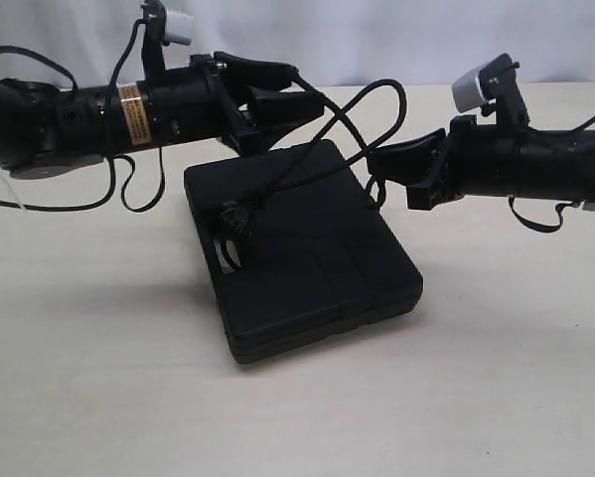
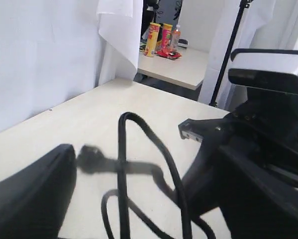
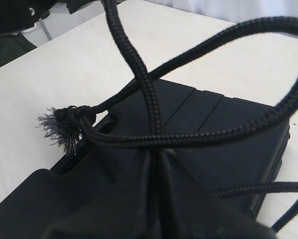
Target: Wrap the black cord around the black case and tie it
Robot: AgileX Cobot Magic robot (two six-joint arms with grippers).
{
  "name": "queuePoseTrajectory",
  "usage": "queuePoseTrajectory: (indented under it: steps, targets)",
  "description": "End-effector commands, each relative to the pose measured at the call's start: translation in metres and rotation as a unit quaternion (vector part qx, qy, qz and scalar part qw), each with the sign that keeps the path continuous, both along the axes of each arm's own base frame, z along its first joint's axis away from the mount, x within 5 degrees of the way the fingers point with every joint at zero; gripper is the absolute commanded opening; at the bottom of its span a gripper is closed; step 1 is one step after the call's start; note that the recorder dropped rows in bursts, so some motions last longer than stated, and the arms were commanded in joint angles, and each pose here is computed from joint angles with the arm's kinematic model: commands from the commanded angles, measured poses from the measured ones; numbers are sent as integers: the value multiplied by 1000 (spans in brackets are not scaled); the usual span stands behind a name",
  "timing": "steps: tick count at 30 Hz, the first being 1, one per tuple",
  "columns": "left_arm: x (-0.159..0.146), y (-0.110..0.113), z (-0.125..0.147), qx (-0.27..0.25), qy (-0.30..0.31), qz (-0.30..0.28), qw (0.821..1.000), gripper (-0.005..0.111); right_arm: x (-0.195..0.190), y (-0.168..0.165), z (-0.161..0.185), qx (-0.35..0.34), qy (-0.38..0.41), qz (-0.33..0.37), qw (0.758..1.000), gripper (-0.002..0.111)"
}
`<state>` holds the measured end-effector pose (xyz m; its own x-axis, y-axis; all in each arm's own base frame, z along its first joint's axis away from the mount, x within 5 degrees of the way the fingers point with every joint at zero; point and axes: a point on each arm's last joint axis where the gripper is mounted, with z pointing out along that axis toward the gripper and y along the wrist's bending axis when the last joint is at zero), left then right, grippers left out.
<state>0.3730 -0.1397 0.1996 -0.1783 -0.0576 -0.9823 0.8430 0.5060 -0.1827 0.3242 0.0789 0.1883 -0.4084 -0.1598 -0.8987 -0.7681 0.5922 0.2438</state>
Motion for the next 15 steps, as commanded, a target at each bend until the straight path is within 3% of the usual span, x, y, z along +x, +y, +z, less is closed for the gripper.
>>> queuePoseTrajectory:
  steps: [1, 5, 7, 15]
  targets:
    - [13, -20, 9, 20, 28, 35, 999, 71, 1, 1, 4, -5, -20, 7, 1000, 4]
    - [23, -28, 12, 52, 55, 73, 994, 71, 1, 1, 4, -5, -20, 7, 1000, 4]
    - [21, -29, 15, 33, 62, 64, 995, 65, 1, 1, 4, -5, -20, 7, 1000, 4]
    - [19, -31, 12, 31, 91, 52, 994, 13, 1, 1, 4, -5, -20, 7, 1000, 4]
